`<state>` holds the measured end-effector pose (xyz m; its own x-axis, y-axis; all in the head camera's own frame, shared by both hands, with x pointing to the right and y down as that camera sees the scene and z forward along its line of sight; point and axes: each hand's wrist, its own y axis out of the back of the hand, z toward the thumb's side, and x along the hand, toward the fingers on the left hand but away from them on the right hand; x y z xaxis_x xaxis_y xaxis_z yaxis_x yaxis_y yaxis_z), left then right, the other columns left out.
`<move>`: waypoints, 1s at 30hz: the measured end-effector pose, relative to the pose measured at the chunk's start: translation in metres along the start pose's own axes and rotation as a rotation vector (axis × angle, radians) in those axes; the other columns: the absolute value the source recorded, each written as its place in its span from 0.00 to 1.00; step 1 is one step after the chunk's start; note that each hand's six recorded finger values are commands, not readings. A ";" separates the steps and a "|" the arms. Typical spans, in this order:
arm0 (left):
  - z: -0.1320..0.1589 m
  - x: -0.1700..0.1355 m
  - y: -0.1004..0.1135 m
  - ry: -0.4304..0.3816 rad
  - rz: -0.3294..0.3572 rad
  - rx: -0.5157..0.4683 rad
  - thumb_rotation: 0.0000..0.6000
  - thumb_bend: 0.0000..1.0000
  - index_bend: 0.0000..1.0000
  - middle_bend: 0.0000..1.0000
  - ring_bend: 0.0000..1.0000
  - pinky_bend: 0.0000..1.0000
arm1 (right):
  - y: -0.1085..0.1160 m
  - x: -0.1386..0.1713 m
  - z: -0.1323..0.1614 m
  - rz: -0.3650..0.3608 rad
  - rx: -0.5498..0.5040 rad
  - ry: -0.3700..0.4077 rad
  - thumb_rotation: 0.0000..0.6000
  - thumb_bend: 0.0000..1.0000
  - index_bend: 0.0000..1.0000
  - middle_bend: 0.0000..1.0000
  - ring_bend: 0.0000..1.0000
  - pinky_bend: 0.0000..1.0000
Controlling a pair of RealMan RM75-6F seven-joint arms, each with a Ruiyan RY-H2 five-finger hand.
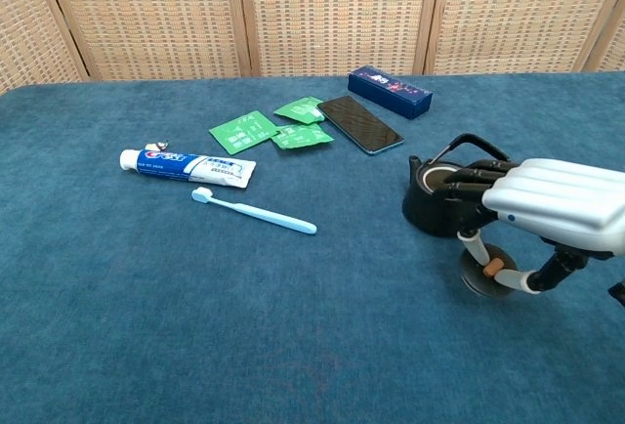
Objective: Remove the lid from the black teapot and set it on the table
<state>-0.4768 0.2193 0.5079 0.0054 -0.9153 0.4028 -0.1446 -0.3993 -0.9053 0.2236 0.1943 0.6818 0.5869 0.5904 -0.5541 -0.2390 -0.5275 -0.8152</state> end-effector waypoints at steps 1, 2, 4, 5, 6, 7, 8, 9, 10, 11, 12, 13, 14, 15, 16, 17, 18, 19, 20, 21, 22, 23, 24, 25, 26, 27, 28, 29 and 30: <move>0.000 0.000 0.000 0.001 -0.001 0.000 1.00 0.00 0.00 0.00 0.00 0.00 | -0.001 0.000 -0.001 0.001 0.003 -0.002 1.00 0.31 0.30 0.11 0.00 0.00; 0.000 0.001 0.000 0.001 -0.001 0.001 1.00 0.00 0.00 0.00 0.00 0.00 | -0.002 0.000 -0.002 0.004 0.005 -0.004 1.00 0.28 0.28 0.10 0.00 0.00; 0.000 0.001 -0.001 0.001 -0.002 0.002 1.00 0.00 0.00 0.00 0.00 0.00 | -0.002 0.000 -0.003 0.004 0.001 -0.006 1.00 0.25 0.27 0.10 0.00 0.00; 0.000 0.001 -0.001 0.001 -0.003 0.003 1.00 0.00 0.00 0.00 0.00 0.00 | 0.000 0.000 -0.003 -0.001 -0.002 -0.007 1.00 0.25 0.27 0.10 0.00 0.00; 0.000 0.001 -0.001 0.000 -0.004 0.004 1.00 0.00 0.00 0.00 0.00 0.00 | 0.001 0.001 -0.004 -0.006 -0.004 -0.008 1.00 0.25 0.27 0.10 0.00 0.00; 0.000 0.001 -0.001 0.000 -0.004 0.004 1.00 0.00 0.00 0.00 0.00 0.00 | 0.003 0.001 -0.004 -0.012 -0.006 -0.009 1.00 0.25 0.27 0.11 0.00 0.00; 0.001 0.001 -0.001 -0.001 -0.004 0.004 1.00 0.00 0.00 0.00 0.00 0.00 | 0.006 0.002 -0.005 -0.022 -0.008 -0.009 1.00 0.25 0.27 0.11 0.00 0.00; 0.001 0.001 -0.001 -0.001 -0.004 0.004 1.00 0.00 0.00 0.00 0.00 0.00 | 0.009 0.003 -0.006 -0.031 -0.009 -0.010 1.00 0.25 0.27 0.11 0.00 0.00; 0.001 0.001 -0.001 -0.002 -0.004 0.004 1.00 0.00 0.00 0.00 0.00 0.00 | 0.013 0.004 -0.006 -0.040 -0.010 -0.010 1.00 0.25 0.27 0.11 0.00 0.00; 0.001 0.001 -0.001 -0.003 -0.003 0.004 1.00 0.00 0.00 0.00 0.00 0.00 | 0.018 0.007 -0.007 -0.054 -0.012 -0.011 1.00 0.25 0.27 0.11 0.00 0.00; 0.002 0.000 -0.001 -0.004 -0.003 0.003 1.00 0.00 0.00 0.00 0.00 0.00 | 0.022 0.009 -0.008 -0.066 -0.013 -0.012 1.00 0.25 0.27 0.11 0.00 0.00; 0.002 0.000 -0.001 -0.005 -0.003 0.003 1.00 0.00 0.00 0.00 0.00 0.00 | 0.027 0.011 -0.009 -0.079 -0.014 -0.013 1.00 0.25 0.27 0.11 0.00 0.00; 0.002 0.000 -0.001 -0.006 -0.003 0.002 1.00 0.00 0.00 0.00 0.00 0.00 | 0.034 0.015 -0.011 -0.097 -0.015 -0.016 1.00 0.25 0.27 0.11 0.00 0.00; 0.003 -0.001 -0.001 -0.009 -0.002 0.001 1.00 0.00 0.00 0.00 0.00 0.00 | 0.039 0.018 -0.013 -0.112 -0.015 -0.019 1.00 0.25 0.27 0.11 0.00 0.00; 0.003 -0.001 0.000 -0.011 -0.001 0.001 1.00 0.00 0.00 0.00 0.00 0.00 | 0.045 0.021 -0.016 -0.127 -0.016 -0.024 1.00 0.25 0.27 0.11 0.00 0.00; 0.003 -0.002 0.000 -0.013 0.001 0.000 1.00 0.00 0.00 0.00 0.00 0.00 | 0.052 0.026 -0.019 -0.147 -0.017 -0.032 1.00 0.25 0.27 0.11 0.00 0.00; 0.004 -0.002 0.000 -0.014 0.002 -0.001 1.00 0.00 0.00 0.00 0.00 0.00 | 0.058 0.031 -0.023 -0.161 -0.018 -0.040 1.00 0.24 0.27 0.10 0.00 0.00; 0.004 -0.003 0.001 -0.017 0.003 -0.002 1.00 0.00 0.00 0.00 0.00 0.00 | 0.063 0.036 -0.027 -0.176 -0.019 -0.049 1.00 0.24 0.26 0.10 0.00 0.00; 0.004 -0.004 0.001 -0.019 0.004 -0.003 1.00 0.00 0.00 0.00 0.00 0.00 | 0.070 0.043 -0.033 -0.195 -0.020 -0.063 1.00 0.22 0.25 0.08 0.00 0.00; 0.005 -0.004 0.001 -0.021 0.005 -0.003 1.00 0.00 0.00 0.00 0.00 0.00 | 0.074 0.048 -0.038 -0.208 -0.022 -0.074 1.00 0.18 0.23 0.06 0.00 0.00; 0.005 -0.005 0.001 -0.023 0.006 -0.004 1.00 0.00 0.00 0.00 0.00 0.00 | 0.078 0.053 -0.042 -0.221 -0.025 -0.088 1.00 0.15 0.22 0.05 0.00 0.00; 0.005 -0.005 0.001 -0.024 0.006 -0.004 1.00 0.00 0.00 0.00 0.00 0.00 | 0.082 0.061 -0.049 -0.236 -0.033 -0.109 1.00 0.09 0.19 0.02 0.00 0.00; 0.006 -0.006 0.001 -0.027 0.006 -0.004 1.00 0.00 0.00 0.00 0.00 0.00 | 0.084 0.067 -0.054 -0.247 -0.041 -0.127 1.00 0.04 0.18 0.01 0.00 0.00; 0.007 -0.007 0.001 -0.031 0.005 -0.001 1.00 0.00 0.00 0.00 0.00 0.00 | 0.085 0.073 -0.059 -0.259 -0.055 -0.148 1.00 0.02 0.16 0.00 0.00 0.00; 0.007 -0.008 0.001 -0.036 0.003 0.002 1.00 0.00 0.00 0.00 0.00 0.00 | 0.085 0.082 -0.066 -0.273 -0.076 -0.181 1.00 0.00 0.13 0.00 0.00 0.00; 0.008 -0.009 0.000 -0.043 -0.001 0.007 1.00 0.00 0.00 0.00 0.00 0.00 | 0.084 0.090 -0.072 -0.283 -0.095 -0.210 1.00 0.00 0.09 0.00 0.00 0.00; 0.009 -0.010 -0.002 -0.048 -0.005 0.010 1.00 0.00 0.00 0.00 0.00 0.00 | 0.082 0.098 -0.079 -0.291 -0.114 -0.242 1.00 0.00 0.07 0.00 0.00 0.00; 0.010 -0.011 -0.003 -0.052 -0.009 0.013 1.00 0.00 0.00 0.00 0.00 0.00 | 0.077 0.109 -0.088 -0.293 -0.139 -0.287 1.00 0.00 0.04 0.00 0.00 0.00; 0.010 -0.011 -0.004 -0.054 -0.012 0.015 1.00 0.00 0.00 0.00 0.00 0.00 | 0.073 0.116 -0.094 -0.290 -0.154 -0.319 1.00 0.00 0.02 0.00 0.00 0.00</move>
<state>-0.4663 0.2306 0.5053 0.0609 -0.9120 0.4057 -0.1294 -0.4103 -0.9027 0.3471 0.1670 0.5736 0.3389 0.8730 -0.3507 0.0317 -0.3832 -0.9231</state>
